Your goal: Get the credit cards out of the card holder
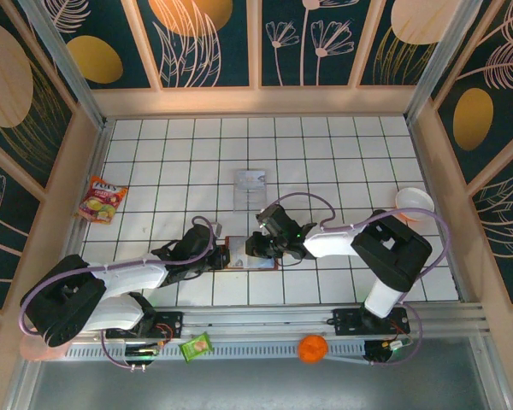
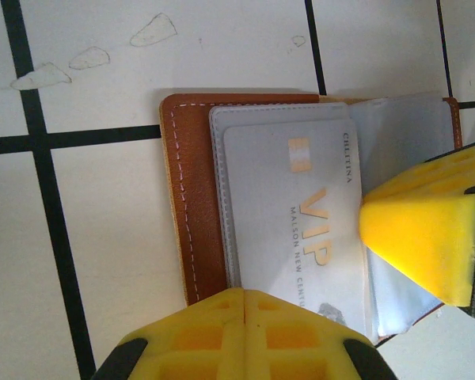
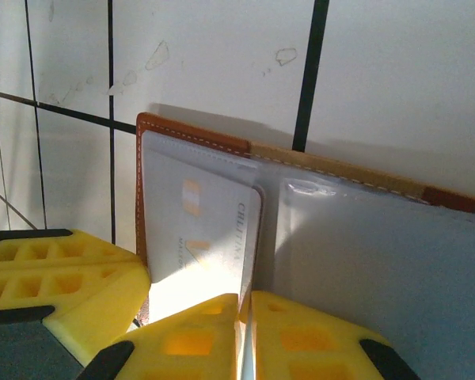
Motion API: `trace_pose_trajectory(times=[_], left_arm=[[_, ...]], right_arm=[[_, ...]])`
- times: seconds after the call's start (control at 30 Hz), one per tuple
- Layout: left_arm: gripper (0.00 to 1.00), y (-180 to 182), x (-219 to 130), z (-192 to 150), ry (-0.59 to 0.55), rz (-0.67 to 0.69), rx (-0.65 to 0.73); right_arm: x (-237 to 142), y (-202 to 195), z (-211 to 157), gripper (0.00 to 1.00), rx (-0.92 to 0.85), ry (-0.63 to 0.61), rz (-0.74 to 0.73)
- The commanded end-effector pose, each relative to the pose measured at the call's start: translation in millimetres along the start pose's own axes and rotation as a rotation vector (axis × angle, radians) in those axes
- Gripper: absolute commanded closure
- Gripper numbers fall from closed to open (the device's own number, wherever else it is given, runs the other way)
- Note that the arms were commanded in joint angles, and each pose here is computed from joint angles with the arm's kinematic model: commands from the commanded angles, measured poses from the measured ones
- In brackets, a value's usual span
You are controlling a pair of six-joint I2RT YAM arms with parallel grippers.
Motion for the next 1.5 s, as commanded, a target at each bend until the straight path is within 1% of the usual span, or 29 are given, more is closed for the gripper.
trace_pose_trajectory(times=[0.0, 0.1, 0.17, 0.43, 0.67, 0.73, 0.8, 0.83, 0.87, 0.93, 1.0, 1.07, 1.17, 1.27, 1.33, 1.4, 1.47], left_arm=[[1.00, 10, 3, -11, 0.037, 0.023, -0.009], [1.00, 11, 3, -12, 0.040, 0.021, -0.010], [1.00, 11, 3, -12, 0.039, 0.020, -0.013], [1.00, 10, 0, -11, 0.028, 0.013, -0.028], [1.00, 10, 1, -14, 0.035, 0.000, -0.040], [1.00, 8, 0, -12, 0.029, -0.002, -0.039], [1.00, 4, -3, -9, 0.018, -0.014, -0.033], [0.97, 1, -5, -6, 0.002, -0.024, -0.030], [0.91, -2, -8, -2, -0.017, -0.033, -0.026], [0.83, -8, -14, 6, -0.054, -0.046, -0.010], [0.75, -12, -19, 13, -0.086, -0.049, 0.012], [0.71, -14, -21, 21, -0.114, -0.033, 0.031], [0.69, -14, -21, 28, -0.139, -0.010, 0.039], [0.63, -13, -23, 31, -0.156, 0.001, 0.037], [0.60, -12, -25, 33, -0.171, 0.006, 0.031], [0.59, -10, -27, 33, -0.181, 0.011, 0.028], [0.58, -9, -30, 34, -0.188, 0.014, 0.025]], right_arm=[[5, -4, -4, 0.87, 0.018, 0.012, 0.016], [5, -4, -4, 0.93, 0.019, 0.014, 0.025], [5, -4, -4, 1.00, 0.022, 0.010, 0.025], [-10, -13, -2, 1.00, 0.048, -0.041, -0.023], [-20, -24, -10, 1.00, 0.064, -0.041, -0.076], [-21, -24, -8, 1.00, 0.055, -0.047, -0.085], [-21, -15, -4, 1.00, 0.006, -0.051, -0.067], [-22, -9, -2, 0.97, -0.024, -0.056, -0.064], [-22, -4, -1, 0.92, -0.053, -0.061, -0.064], [-22, 5, 2, 0.83, -0.096, -0.069, -0.052], [-19, 15, 4, 0.78, -0.122, -0.065, -0.017], [-16, 20, 7, 0.77, -0.135, -0.069, 0.007], [-11, 24, 13, 0.77, -0.140, -0.075, 0.019], [-7, 19, 17, 0.76, -0.123, -0.082, -0.013], [-6, 20, 19, 0.76, -0.116, -0.087, 0.014], [-6, 21, 21, 0.75, -0.108, -0.090, 0.026], [-4, 15, 19, 0.75, -0.095, -0.084, -0.002]])
Point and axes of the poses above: each hand's point on the last joint's axis, 136 mm out from that joint toward the fingers, its own x axis out along the fingers, its own y axis along the line the jaws close on, z = x × y, the point moved 1 cm from there along -x, back along the fingers, and after that the axes turned 8 degrees about -x, right-handed, at the moved point
